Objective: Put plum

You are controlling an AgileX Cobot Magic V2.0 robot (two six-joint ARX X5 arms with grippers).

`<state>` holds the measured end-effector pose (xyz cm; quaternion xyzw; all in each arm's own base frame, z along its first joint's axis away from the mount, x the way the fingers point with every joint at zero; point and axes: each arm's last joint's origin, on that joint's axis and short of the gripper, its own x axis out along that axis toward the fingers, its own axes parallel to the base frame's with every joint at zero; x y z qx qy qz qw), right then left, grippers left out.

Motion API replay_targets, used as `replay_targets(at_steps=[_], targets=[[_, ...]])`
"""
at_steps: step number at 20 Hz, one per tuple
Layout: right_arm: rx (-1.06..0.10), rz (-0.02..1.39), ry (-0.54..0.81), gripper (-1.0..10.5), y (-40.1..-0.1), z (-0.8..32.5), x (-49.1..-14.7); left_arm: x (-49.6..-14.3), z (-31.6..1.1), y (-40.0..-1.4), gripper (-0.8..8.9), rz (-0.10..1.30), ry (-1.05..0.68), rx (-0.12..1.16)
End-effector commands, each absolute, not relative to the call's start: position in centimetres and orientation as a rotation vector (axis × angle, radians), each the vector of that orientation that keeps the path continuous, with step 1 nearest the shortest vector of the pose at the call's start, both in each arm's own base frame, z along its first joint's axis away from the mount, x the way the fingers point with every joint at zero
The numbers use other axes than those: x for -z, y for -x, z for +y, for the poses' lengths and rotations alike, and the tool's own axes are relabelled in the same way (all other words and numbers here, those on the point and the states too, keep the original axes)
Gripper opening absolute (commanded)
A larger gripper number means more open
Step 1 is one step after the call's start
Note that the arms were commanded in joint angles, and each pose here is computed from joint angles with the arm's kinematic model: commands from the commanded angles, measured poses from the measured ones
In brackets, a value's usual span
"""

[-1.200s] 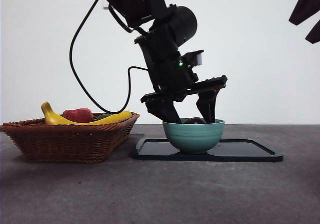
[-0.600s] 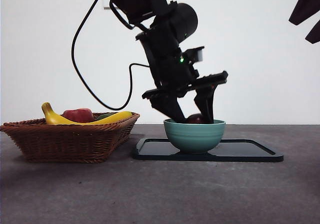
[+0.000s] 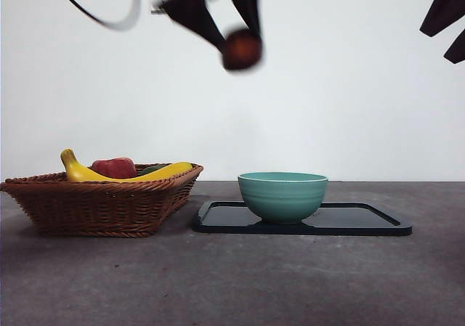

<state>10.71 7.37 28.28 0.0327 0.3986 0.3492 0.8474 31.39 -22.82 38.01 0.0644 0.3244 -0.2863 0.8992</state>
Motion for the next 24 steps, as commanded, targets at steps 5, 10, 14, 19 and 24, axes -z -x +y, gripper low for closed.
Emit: replay_targets(at_steps=[5, 10, 14, 19, 24], targets=[[-0.744, 0.823, -0.065, 2.0, -10.8, 7.5, -28.5, -45.5, -15.0, -25.6, 2.46, 0.552, -0.102, 0.511], [-0.746, 0.811, -0.066, 2.0, -10.8, 7.5, -28.6, -44.4, -11.2, -22.1, 2.46, 0.537, -0.080, 0.451], [-0.747, 0.803, -0.068, 2.0, -10.9, 7.6, -28.6, -39.6, -10.1, -21.3, 2.46, 0.532, -0.073, 0.426], [-0.747, 0.804, -0.068, 2.0, -10.9, 7.6, -28.6, -32.9, -10.0, -23.1, 2.46, 0.592, -0.079, 0.393], [-0.747, 0.804, -0.069, 2.0, -10.9, 7.6, -28.6, -27.3, -10.5, -25.4, 2.46, 0.673, -0.090, 0.393]])
